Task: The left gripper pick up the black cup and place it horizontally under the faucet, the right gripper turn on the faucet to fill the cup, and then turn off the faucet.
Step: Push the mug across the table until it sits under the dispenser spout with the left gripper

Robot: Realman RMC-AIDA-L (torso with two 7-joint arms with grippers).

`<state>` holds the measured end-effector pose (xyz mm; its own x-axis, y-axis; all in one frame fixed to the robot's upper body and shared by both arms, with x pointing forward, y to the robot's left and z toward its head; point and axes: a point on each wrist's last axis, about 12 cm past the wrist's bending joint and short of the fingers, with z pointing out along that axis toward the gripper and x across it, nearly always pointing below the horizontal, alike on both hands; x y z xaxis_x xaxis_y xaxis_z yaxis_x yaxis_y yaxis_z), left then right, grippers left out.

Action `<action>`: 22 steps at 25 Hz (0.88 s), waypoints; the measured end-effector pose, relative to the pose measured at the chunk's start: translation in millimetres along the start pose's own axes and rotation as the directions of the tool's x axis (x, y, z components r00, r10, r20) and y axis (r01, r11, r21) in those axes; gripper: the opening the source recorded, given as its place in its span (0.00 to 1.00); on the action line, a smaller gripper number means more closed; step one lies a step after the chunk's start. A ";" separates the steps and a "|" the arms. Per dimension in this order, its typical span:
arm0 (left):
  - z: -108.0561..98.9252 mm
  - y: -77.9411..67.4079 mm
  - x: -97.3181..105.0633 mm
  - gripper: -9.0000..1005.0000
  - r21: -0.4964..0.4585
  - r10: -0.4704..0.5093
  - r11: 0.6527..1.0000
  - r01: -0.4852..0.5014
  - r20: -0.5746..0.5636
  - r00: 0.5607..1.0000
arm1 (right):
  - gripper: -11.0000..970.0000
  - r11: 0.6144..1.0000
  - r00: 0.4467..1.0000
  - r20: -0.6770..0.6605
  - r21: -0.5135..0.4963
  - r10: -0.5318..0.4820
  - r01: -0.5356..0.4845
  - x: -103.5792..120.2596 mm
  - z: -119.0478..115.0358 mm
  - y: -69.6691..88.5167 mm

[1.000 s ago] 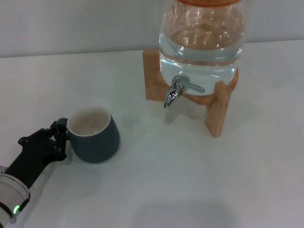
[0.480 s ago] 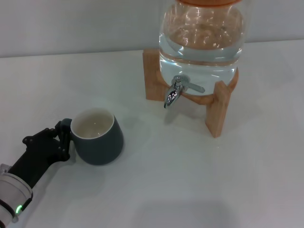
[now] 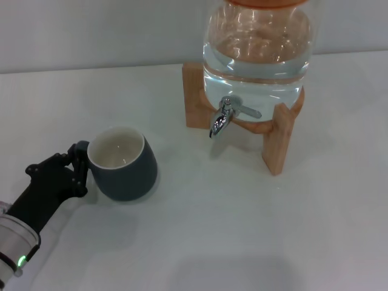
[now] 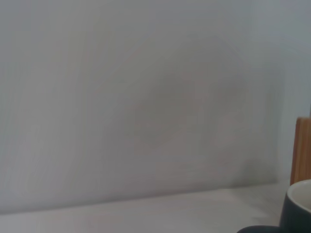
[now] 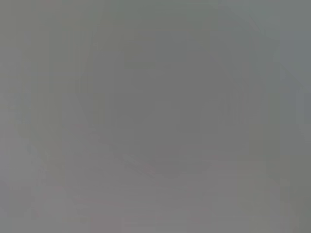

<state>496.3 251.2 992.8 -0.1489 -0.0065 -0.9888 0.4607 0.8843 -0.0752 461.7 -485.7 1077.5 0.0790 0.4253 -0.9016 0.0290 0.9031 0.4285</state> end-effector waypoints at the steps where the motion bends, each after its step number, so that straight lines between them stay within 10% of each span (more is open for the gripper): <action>1: 0.7 0.2 -1.3 0.11 0.001 0.001 1.000 -0.001 0.008 1.000 | 0.87 1.000 1.000 0.000 0.000 -0.001 0.001 -0.2 0.2 -0.1; 22: 21.6 -9.0 -7.7 0.11 0.068 0.030 0.997 -0.029 -0.015 0.999 | 0.87 1.000 1.000 -0.005 -0.008 -0.010 0.010 1.3 1.6 1.7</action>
<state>512.2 233.2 998.3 -0.1483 0.0273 -0.9886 0.5231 0.8505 -0.0549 463.5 -483.6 1077.2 0.0734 0.4166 -0.9061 0.0220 0.9077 0.4191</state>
